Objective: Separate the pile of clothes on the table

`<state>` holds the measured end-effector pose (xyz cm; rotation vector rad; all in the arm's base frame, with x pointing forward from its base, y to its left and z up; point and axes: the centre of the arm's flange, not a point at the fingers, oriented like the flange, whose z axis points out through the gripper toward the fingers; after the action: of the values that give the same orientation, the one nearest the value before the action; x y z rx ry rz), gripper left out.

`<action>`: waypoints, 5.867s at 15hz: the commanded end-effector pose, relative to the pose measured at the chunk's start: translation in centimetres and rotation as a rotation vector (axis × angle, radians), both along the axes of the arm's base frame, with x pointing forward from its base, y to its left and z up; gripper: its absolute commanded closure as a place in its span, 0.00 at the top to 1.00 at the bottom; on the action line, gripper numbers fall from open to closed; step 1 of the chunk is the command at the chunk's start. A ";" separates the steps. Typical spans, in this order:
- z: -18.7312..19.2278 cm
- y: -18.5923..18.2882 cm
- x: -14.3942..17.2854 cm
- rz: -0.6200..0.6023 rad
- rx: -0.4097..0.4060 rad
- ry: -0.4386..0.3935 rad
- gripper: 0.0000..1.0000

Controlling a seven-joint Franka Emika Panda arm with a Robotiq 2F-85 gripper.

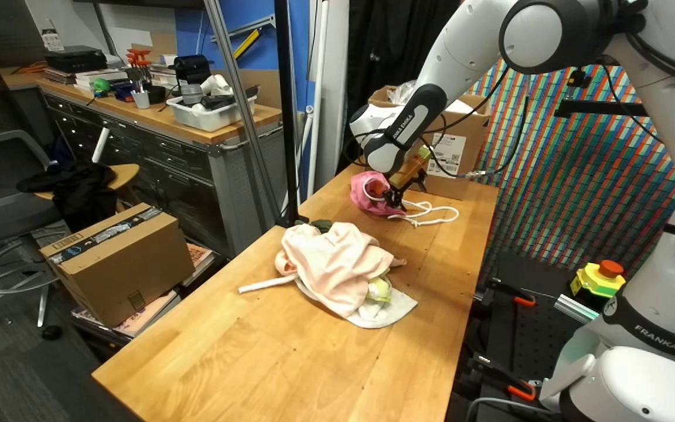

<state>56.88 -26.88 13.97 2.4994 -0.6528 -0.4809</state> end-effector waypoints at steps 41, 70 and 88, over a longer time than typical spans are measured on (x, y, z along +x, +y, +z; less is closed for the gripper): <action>0.4 -6.2 1.6 -0.145 -0.087 0.046 0.04; 3.6 -11.2 -17.0 -0.683 -0.183 -0.060 0.04; 7.2 -6.1 -12.9 -0.572 -0.171 -0.208 1.00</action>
<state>42.73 -36.85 18.22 2.1187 -1.4939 -0.4265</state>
